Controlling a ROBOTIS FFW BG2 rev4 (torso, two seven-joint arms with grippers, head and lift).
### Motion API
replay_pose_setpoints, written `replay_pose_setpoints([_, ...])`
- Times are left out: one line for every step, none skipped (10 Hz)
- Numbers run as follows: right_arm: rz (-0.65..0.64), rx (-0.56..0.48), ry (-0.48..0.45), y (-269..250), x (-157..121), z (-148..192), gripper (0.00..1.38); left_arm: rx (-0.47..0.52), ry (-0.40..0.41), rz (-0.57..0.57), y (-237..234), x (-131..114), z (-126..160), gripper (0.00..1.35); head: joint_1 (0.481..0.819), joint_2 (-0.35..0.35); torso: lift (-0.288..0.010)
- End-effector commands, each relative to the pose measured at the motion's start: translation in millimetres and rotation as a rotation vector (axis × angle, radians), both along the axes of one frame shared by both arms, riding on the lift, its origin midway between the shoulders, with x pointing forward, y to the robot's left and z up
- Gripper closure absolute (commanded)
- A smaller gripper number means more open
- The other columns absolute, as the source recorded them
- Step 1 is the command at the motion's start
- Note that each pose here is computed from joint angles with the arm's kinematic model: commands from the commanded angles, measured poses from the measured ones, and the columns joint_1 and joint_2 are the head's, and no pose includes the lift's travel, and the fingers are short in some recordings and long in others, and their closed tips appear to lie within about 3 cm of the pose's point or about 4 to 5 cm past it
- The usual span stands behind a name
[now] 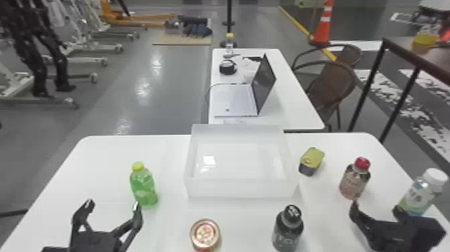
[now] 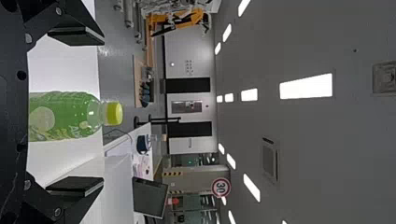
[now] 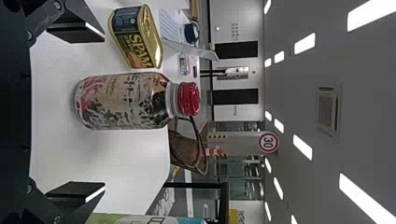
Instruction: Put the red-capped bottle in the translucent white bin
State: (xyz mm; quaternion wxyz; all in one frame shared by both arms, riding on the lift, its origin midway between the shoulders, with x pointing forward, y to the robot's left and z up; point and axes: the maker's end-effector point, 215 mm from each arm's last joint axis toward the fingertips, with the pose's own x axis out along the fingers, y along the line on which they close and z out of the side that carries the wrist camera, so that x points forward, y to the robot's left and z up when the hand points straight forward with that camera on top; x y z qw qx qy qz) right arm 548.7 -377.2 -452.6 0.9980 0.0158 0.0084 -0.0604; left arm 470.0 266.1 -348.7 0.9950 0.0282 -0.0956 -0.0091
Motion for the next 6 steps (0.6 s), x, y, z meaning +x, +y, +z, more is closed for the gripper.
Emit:
replay_pose_setpoints([-0.006, 0.001, 0.008, -4, 3, -3, 0.17, -0.005, 0.001, 0.004, 1, -1, -1, 0.23, 0.549, 0.000, -0.100])
replay_pose_setpoints([-0.008, 0.000, 0.004, -5, 10, 0, 0.17, -0.004, 0.000, 0.006, 2, -1, 0, 0.23, 0.549, 0.000, -0.100])
replay_pose_setpoints([-0.007, -0.004, -0.006, -5, 18, 7, 0.17, -0.005, 0.003, 0.004, 1, -1, -2, 0.23, 0.549, 0.000, -0.100])
replay_pose_setpoints([-0.003, -0.010, -0.022, -3, 27, 17, 0.17, -0.005, 0.001, 0.004, 1, 0, -1, 0.23, 0.549, 0.000, -0.100])
replay_pose_setpoints([-0.003, -0.013, -0.029, -3, 34, 24, 0.17, -0.005, 0.001, 0.004, 1, 0, -1, 0.23, 0.549, 0.000, -0.100])
replay_pose_setpoints([-0.011, -0.009, -0.031, -6, 40, 27, 0.16, -0.007, 0.001, 0.003, 1, 0, -1, 0.23, 0.549, 0.000, -0.100])
